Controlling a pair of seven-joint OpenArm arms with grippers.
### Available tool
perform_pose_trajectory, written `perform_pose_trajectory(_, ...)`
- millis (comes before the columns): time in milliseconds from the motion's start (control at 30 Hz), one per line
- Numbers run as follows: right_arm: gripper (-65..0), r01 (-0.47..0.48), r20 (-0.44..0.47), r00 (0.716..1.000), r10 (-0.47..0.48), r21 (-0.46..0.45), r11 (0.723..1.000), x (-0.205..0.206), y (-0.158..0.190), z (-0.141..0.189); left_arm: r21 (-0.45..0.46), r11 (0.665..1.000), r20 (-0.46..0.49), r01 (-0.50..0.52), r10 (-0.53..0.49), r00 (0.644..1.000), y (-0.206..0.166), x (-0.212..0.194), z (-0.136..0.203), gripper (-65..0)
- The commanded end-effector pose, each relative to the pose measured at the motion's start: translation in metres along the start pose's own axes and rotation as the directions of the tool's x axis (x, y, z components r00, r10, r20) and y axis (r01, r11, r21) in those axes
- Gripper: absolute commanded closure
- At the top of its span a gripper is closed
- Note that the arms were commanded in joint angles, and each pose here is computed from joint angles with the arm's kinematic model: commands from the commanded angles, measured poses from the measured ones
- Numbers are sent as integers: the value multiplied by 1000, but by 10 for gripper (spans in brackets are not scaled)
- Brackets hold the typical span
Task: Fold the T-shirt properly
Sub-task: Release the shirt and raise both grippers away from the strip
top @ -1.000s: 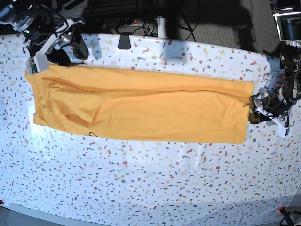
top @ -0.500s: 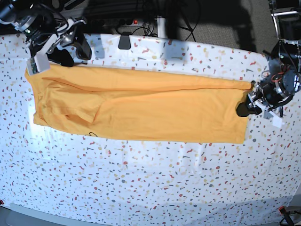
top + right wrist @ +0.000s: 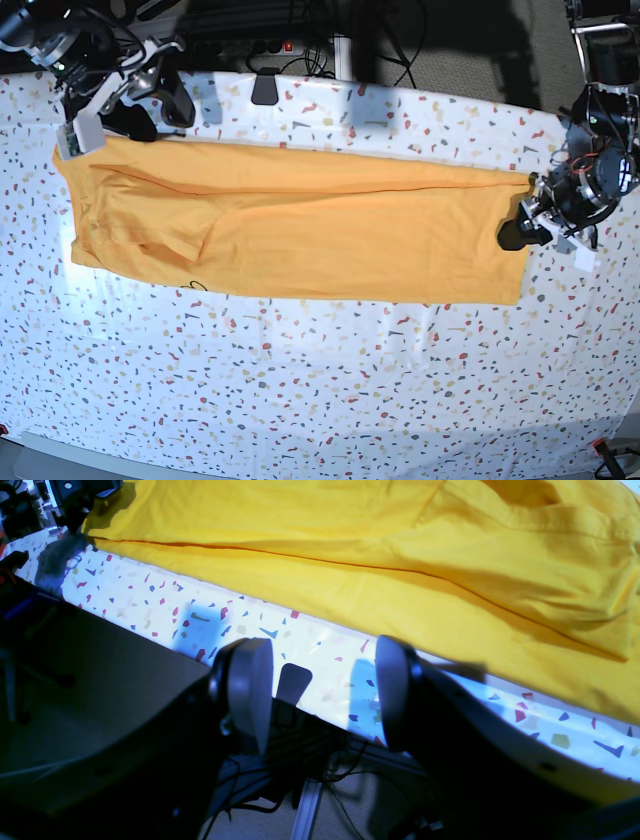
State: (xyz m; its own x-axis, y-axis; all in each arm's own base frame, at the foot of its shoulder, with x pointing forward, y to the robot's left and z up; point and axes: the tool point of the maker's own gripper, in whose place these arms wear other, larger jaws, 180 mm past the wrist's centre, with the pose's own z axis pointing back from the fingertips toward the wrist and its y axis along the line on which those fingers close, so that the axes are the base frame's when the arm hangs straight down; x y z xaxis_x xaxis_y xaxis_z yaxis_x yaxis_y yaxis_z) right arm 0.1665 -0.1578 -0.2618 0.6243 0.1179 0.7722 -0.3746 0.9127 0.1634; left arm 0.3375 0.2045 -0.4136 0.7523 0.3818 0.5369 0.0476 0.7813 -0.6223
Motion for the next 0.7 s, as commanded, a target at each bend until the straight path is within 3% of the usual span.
perform_pose_trajectory(0,-325,-15,39,999,15,15,1000,9,4,2,11,1000,15,25,-25,1000,2,12,5,-254)
perform_pose_trajectory(133,-325,-15,39,999,15,15,1000,9,4,2,8,1000,15,22,-22,1000,1,11,4,0)
perform_pose_trajectory(400,-325,-17,43,999,17,15,1000,11,4,2,-4,999,26,53,-53,998,-7,19,6,0)
perform_pose_trajectory(667,-325,-43,112,993,42,12,999,32,1,-2,-67,971,85,231,-226,970,-58,51,17,0)
